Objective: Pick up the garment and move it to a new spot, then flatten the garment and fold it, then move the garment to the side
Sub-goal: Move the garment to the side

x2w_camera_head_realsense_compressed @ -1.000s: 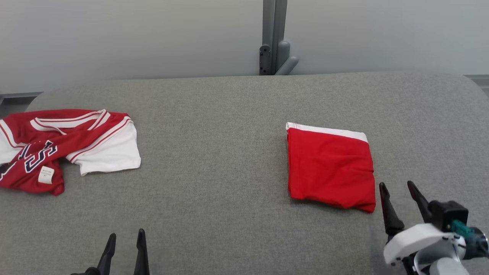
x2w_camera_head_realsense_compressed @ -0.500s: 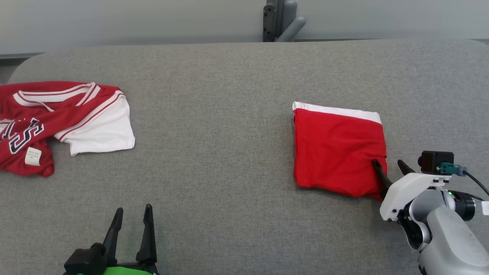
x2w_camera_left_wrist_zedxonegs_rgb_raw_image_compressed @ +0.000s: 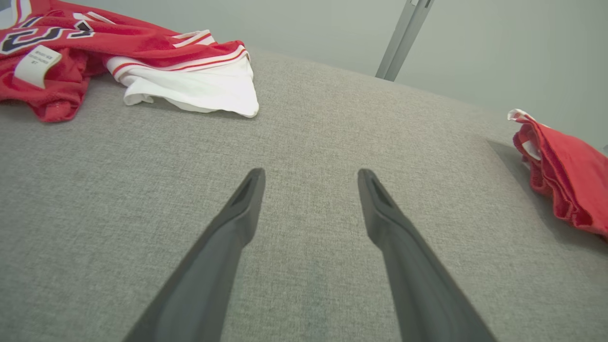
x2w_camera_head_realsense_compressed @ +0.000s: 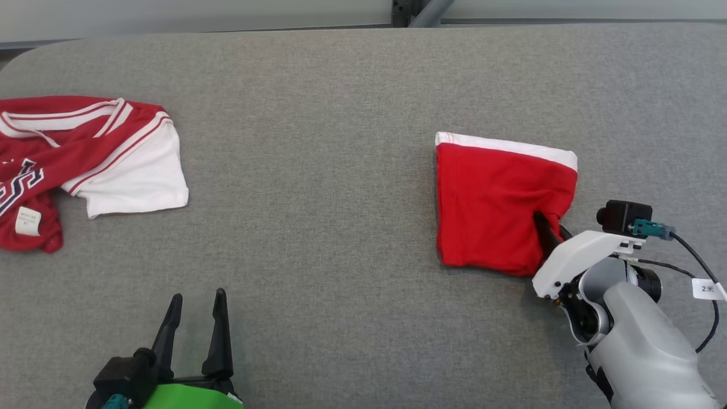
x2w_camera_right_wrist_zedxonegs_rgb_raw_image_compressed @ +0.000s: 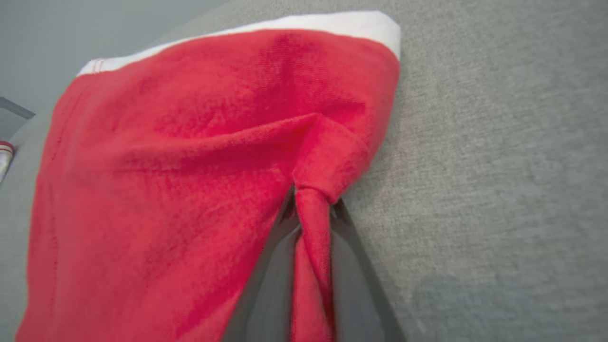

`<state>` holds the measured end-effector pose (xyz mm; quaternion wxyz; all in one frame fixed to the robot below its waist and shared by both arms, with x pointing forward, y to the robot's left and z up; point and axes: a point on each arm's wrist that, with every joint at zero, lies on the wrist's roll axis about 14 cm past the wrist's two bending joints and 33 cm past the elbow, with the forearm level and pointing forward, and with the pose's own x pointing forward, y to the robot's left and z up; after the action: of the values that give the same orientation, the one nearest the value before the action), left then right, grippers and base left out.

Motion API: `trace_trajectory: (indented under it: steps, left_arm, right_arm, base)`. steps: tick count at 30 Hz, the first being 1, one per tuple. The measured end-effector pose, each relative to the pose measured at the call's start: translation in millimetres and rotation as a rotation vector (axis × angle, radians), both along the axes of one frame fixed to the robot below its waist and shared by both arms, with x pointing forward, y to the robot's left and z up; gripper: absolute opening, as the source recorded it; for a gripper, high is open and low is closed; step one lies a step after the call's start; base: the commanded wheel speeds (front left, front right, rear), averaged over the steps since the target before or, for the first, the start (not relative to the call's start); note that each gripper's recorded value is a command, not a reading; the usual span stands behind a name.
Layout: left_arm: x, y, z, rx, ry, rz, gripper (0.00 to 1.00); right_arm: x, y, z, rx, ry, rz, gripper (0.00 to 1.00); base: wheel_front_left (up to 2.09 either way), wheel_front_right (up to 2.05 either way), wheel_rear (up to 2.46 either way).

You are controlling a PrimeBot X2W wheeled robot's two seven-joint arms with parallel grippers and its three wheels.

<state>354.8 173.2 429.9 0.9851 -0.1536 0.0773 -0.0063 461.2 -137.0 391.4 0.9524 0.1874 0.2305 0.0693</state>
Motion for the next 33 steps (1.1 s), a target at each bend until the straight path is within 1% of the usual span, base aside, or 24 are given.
trace_trajectory:
  steps: [3, 6, 12, 16, 21, 24, 27, 30, 33]
  left_arm:
    - [5, -7, -1, -0.003, 0.000, -0.025, 1.00]
    - [12, -23, -4, -0.013, 0.003, -0.072, 1.00]
    - [36, -59, 0, -0.018, -0.028, -0.202, 1.00]
    - [52, -82, 0, -0.022, -0.047, -0.280, 1.00]
    - [65, -91, -19, -0.009, -0.013, -0.336, 1.00]
    - [70, -92, -34, -0.007, 0.018, -0.348, 1.00]
    - [71, -83, -53, -0.010, 0.067, -0.325, 1.00]
    - [72, -74, -61, -0.030, 0.087, -0.288, 1.00]
    - [71, -61, -64, -0.038, 0.098, -0.241, 1.00]
  right_arm:
    - [0, -8, 5, 0.012, -0.017, -0.014, 0.00]
    - [-1, -25, 10, 0.009, -0.033, -0.049, 0.00]
    - [-9, -80, 12, -0.044, -0.042, -0.156, 0.00]
    - [-6, -119, 14, -0.100, -0.052, -0.224, 0.00]
    - [12, -168, 22, -0.229, -0.069, -0.275, 0.00]
    - [31, -192, 27, -0.325, -0.070, -0.274, 0.00]
    - [48, -214, 30, -0.422, -0.054, -0.264, 0.00]
    - [59, -237, 30, -0.540, -0.017, -0.244, 0.00]
    - [72, -253, 32, -0.612, 0.011, -0.235, 0.00]
  base:
    - [0.00, 0.00, 0.00]
    - [0.00, 0.00, 0.00]
    - [0.00, 0.00, 0.00]
    - [0.00, 0.00, 0.00]
    - [0.00, 0.00, 0.00]
    - [0.00, 0.00, 0.00]
    - [0.00, 0.00, 0.00]
    - [0.00, 0.00, 0.00]
    - [0.00, 0.00, 0.00]
